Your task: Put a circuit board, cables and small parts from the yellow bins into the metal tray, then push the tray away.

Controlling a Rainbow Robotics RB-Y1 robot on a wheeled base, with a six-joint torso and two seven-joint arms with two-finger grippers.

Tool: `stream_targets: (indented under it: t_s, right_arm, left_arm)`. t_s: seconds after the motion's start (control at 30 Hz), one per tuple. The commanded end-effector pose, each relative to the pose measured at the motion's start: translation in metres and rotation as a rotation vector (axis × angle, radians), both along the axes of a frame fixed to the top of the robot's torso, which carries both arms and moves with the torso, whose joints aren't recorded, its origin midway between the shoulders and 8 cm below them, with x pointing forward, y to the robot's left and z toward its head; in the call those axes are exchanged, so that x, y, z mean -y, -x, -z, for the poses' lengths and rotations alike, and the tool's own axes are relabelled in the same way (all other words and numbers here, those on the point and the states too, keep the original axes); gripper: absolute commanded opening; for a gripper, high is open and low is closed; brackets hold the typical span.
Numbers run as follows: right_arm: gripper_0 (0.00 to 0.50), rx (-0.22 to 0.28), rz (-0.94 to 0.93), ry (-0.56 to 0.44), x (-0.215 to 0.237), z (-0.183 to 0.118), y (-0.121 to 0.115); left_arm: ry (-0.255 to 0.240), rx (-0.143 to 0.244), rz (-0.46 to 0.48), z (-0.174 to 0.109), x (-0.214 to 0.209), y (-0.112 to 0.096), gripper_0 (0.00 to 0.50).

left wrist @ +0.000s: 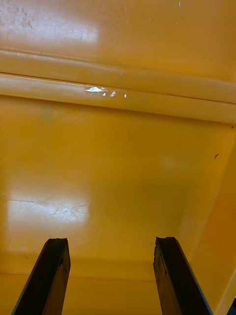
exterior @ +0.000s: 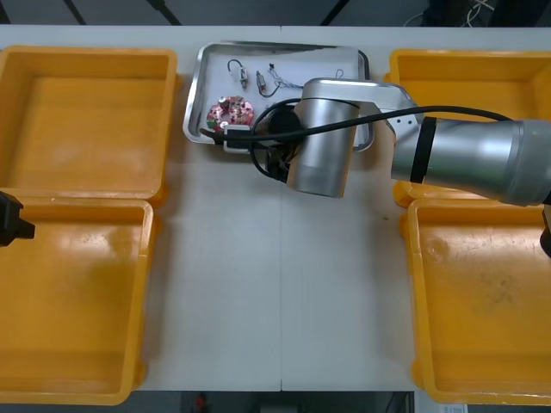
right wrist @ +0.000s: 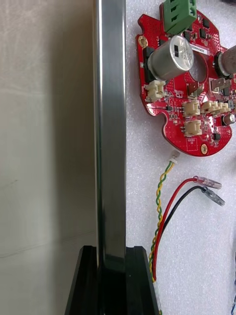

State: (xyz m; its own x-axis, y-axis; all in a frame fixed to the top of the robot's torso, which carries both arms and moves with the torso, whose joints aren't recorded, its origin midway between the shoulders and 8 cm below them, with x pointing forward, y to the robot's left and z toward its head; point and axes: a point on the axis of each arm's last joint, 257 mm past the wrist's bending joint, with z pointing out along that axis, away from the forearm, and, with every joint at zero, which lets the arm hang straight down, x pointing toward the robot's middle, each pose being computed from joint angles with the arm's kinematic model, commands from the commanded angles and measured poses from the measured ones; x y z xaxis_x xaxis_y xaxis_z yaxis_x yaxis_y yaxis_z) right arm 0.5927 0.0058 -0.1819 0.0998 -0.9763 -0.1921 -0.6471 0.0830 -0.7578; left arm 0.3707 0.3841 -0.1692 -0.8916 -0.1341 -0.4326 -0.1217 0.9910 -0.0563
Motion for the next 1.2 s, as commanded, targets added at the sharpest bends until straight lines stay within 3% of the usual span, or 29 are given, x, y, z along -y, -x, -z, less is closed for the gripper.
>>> stream_targets:
  t_s: [0.03, 0.47, 0.73, 0.8, 0.87, 0.9, 0.93, 1.0, 1.07, 1.2]
  right_arm:
    - [0.000, 0.083, -0.080, 0.003, -0.026, -0.036, -0.013]
    - [0.000, 0.138, -0.116, -0.056, -0.027, -0.049, -0.039]
    - [0.000, 0.141, -0.114, -0.060, -0.026, -0.049, -0.042]
    - [0.045, 0.139, -0.113, -0.053, -0.025, -0.047, -0.041]
    - [0.126, 0.138, -0.114, -0.053, -0.025, -0.048, -0.040]
    - [0.199, 0.138, -0.117, -0.054, -0.026, -0.048, -0.040]
    - [0.235, 0.138, -0.115, -0.055, -0.026, -0.048, -0.040]
    - [0.393, 0.138, -0.123, -0.053, -0.028, -0.048, -0.038]
    - [0.500, 0.124, -0.117, -0.052, -0.028, -0.045, -0.036]
    - [0.500, 0.102, -0.108, -0.048, -0.026, -0.041, -0.030]
  left_arm:
    - [-0.089, 0.030, 0.111, -0.014, -0.007, -0.004, 0.500]
    - [-0.089, 0.030, 0.111, -0.014, -0.007, -0.004, 0.500]
    - [-0.089, 0.030, 0.111, -0.014, -0.007, -0.004, 0.500]
    - [-0.089, 0.030, 0.111, -0.014, -0.007, -0.004, 0.500]
    - [-0.089, 0.030, 0.111, -0.014, -0.007, -0.004, 0.500]
    - [-0.089, 0.030, 0.111, -0.014, -0.007, -0.004, 0.500]
    - [-0.089, 0.030, 0.111, -0.014, -0.007, -0.004, 0.500]
    - [-0.089, 0.030, 0.111, -0.014, -0.007, -0.004, 0.500]
    - [-0.089, 0.030, 0.111, -0.014, -0.007, -0.004, 0.500]
    - [-0.089, 0.030, 0.111, -0.014, -0.007, -0.004, 0.500]
